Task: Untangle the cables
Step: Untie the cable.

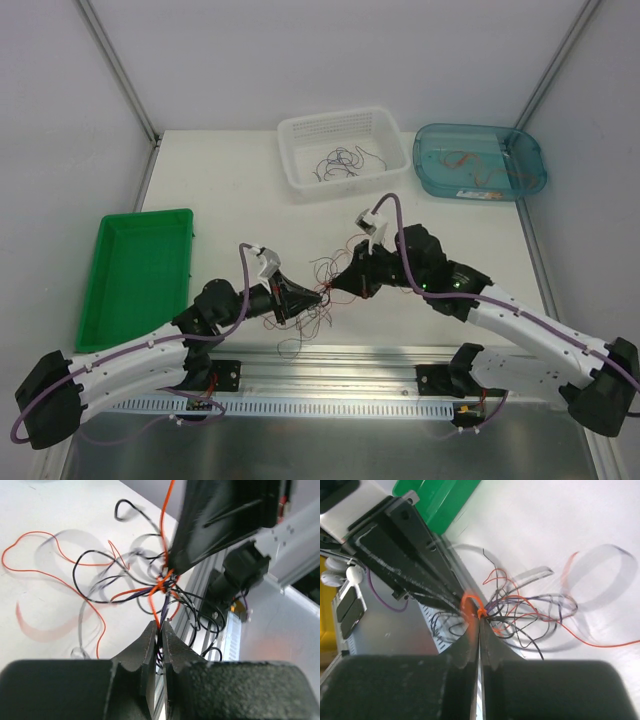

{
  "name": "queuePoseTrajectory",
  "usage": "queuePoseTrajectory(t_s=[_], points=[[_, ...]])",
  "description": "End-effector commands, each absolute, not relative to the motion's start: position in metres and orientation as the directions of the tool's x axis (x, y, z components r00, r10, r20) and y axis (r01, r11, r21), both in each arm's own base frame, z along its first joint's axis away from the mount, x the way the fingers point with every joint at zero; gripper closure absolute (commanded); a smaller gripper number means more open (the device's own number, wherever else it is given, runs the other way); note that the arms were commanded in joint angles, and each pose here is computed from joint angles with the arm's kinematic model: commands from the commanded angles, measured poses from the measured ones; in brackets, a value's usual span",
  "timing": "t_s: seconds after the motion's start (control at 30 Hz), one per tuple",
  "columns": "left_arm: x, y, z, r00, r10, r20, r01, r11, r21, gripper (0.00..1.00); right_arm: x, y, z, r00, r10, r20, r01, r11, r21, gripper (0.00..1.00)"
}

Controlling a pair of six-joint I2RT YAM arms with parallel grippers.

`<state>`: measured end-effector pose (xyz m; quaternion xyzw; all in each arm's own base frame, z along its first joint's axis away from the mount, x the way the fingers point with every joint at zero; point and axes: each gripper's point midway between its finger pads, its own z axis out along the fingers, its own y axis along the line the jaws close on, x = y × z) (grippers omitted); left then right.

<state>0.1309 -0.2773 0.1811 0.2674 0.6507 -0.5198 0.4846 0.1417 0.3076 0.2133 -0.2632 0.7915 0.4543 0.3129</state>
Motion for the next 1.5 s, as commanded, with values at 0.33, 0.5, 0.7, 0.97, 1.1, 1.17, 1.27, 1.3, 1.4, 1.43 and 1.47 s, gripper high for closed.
queuePoseTrajectory(t_s=[0.33,0.5,0.7,0.97,1.1,1.17,1.27,1.3,1.4,1.43,1.47], points=[[0.161,-0.267,0.182,-0.545,-0.283,-0.789,0.636,0.474,-0.609,0.86,0.16,0.279,0.291,-0.474,0.026,-0.88,-0.768,0.477,0.427,0.99],[0.147,-0.27,0.209,-0.48,-0.212,-0.851,0.743,0.418,-0.523,0.28,0.161,0.279,0.266,-0.49,-0.098,-0.866,-0.775,0.504,0.381,0.99],[0.139,-0.268,0.247,-0.415,-0.156,-0.896,0.808,0.39,-0.442,0.15,0.164,0.28,0.233,-0.516,-0.193,-0.835,-0.769,0.534,0.351,0.99],[0.148,-0.292,0.247,-0.432,-0.058,-0.9,0.826,0.376,-0.421,0.27,0.161,0.287,0.229,-0.495,-0.249,-0.832,-0.794,0.519,0.317,0.99],[0.153,-0.306,0.23,-0.48,0.002,-0.877,0.814,0.374,-0.445,0.3,0.16,0.291,0.234,-0.489,-0.236,-0.84,-0.8,0.504,0.325,0.99],[0.151,-0.315,0.224,-0.505,0.019,-0.863,0.814,0.342,-0.469,0.33,0.159,0.293,0.235,-0.493,-0.228,-0.839,-0.802,0.494,0.337,0.99],[0.149,-0.323,0.222,-0.526,0.001,-0.85,0.811,0.302,-0.501,0.39,0.159,0.297,0.237,-0.495,-0.207,-0.844,-0.802,0.484,0.352,0.99],[0.149,-0.324,0.22,-0.532,-0.001,-0.847,0.807,0.301,-0.508,0.41,0.159,0.298,0.237,-0.494,-0.206,-0.845,-0.803,0.48,0.352,0.99],[0.153,-0.324,0.215,-0.541,-0.022,-0.841,0.792,0.322,-0.519,0.51,0.157,0.301,0.237,-0.513,-0.188,-0.838,-0.796,0.469,0.382,0.99],[0.154,-0.323,0.212,-0.548,-0.025,-0.836,0.786,0.328,-0.525,0.53,0.156,0.303,0.237,-0.518,-0.187,-0.835,-0.795,0.465,0.389,0.99],[0.155,-0.323,0.213,-0.542,-0.039,-0.839,0.786,0.329,-0.523,0.55,0.155,0.304,0.237,-0.517,-0.186,-0.836,-0.798,0.459,0.391,0.99]])
